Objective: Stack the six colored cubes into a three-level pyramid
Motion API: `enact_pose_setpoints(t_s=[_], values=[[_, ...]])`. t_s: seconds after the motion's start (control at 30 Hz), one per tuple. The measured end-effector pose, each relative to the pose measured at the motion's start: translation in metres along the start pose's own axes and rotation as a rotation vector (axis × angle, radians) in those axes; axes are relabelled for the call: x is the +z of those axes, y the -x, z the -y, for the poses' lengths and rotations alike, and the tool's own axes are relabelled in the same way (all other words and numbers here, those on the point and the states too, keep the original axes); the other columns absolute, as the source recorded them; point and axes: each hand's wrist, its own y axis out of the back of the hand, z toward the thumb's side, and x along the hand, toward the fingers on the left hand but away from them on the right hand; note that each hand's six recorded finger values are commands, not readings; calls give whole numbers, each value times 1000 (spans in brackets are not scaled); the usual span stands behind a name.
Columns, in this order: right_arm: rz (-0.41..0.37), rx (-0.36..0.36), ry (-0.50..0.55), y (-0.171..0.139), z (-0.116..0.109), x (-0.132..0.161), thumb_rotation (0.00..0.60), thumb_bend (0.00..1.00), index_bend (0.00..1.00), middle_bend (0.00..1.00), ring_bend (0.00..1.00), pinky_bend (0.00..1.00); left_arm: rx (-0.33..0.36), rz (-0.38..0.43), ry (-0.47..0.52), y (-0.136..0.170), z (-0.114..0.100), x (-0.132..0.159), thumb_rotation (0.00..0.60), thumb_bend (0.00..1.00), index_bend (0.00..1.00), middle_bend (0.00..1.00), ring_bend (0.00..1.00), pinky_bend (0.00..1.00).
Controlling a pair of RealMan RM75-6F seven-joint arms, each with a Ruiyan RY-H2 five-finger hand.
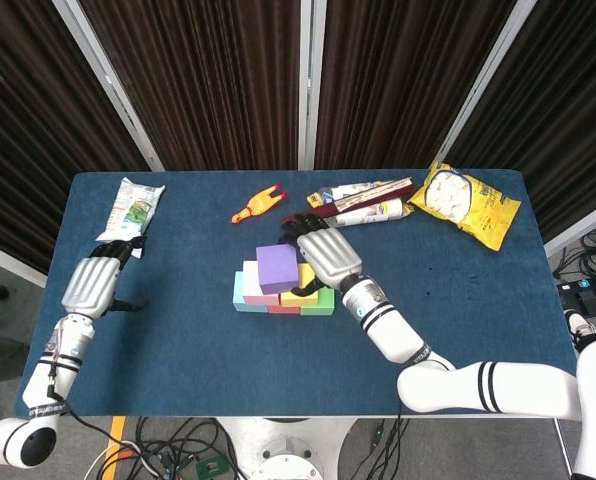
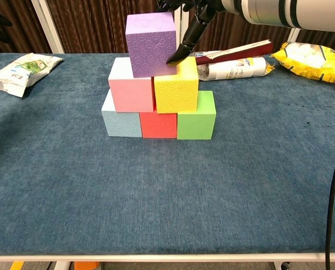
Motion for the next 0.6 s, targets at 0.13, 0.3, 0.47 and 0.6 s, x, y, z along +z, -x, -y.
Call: enact_pose_setpoints(t_s=[0.13, 0.3, 0.47, 0.6], values=[[6, -21, 11, 1, 0, 1, 600, 51, 393, 161, 0, 0, -1, 3, 2, -1, 0, 1, 600, 43, 136, 197, 131, 193], [12, -33, 18, -1, -1, 0, 600, 56, 400, 161, 0, 0, -1, 3, 2, 0, 0, 0, 600, 43, 137, 189, 114, 193], [13, -47, 21, -7, -3, 1, 600, 54, 400, 161, 0, 0, -3, 8, 1, 0, 0, 2, 600, 43, 136, 184, 109, 193], [21, -55, 31, -12, -1, 0, 600, 54, 399, 161, 0, 0, -5, 13, 0, -1, 1, 4, 600, 43, 136, 184, 109, 193]])
